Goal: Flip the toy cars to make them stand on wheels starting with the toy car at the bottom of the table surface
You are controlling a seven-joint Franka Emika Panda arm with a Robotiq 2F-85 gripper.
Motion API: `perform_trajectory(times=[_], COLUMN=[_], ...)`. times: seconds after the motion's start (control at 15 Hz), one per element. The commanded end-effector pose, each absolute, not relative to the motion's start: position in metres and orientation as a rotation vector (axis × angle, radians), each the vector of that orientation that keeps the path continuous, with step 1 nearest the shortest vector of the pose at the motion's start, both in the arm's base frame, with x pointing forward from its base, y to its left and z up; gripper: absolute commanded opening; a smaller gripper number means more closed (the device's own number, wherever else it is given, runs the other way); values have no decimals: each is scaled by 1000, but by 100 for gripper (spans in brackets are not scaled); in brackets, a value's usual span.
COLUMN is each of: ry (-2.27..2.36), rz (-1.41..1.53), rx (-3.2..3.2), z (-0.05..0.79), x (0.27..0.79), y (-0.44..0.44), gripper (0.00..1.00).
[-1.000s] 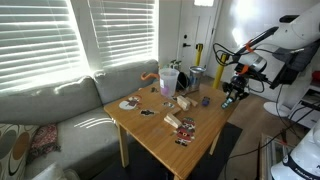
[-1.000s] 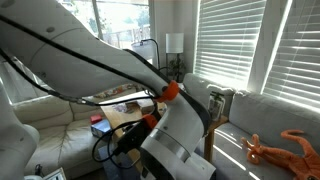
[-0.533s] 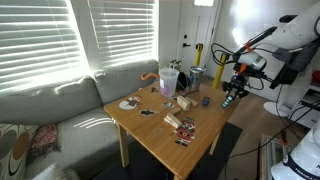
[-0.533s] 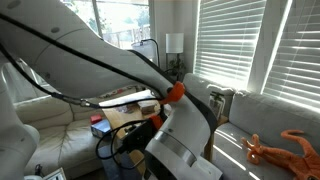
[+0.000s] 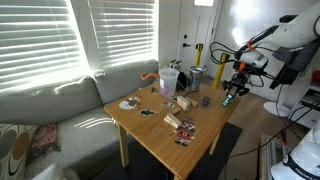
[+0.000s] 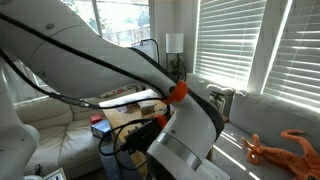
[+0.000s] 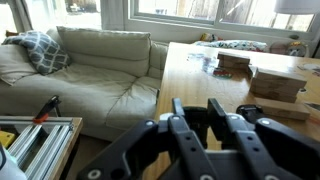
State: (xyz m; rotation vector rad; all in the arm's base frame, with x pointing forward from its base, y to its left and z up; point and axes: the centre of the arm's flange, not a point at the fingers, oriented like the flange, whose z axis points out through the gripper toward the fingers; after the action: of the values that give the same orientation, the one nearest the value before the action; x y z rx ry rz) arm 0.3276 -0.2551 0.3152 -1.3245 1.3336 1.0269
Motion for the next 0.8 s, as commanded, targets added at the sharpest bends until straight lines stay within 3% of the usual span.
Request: perform_trajectory(times=[0.0,0.73], ry=[1410,1536], rz=[1041,986], rx=[-1310,-1322], z=[300,288], x=[327,323], y=[-270,-282], gripper=[7,7])
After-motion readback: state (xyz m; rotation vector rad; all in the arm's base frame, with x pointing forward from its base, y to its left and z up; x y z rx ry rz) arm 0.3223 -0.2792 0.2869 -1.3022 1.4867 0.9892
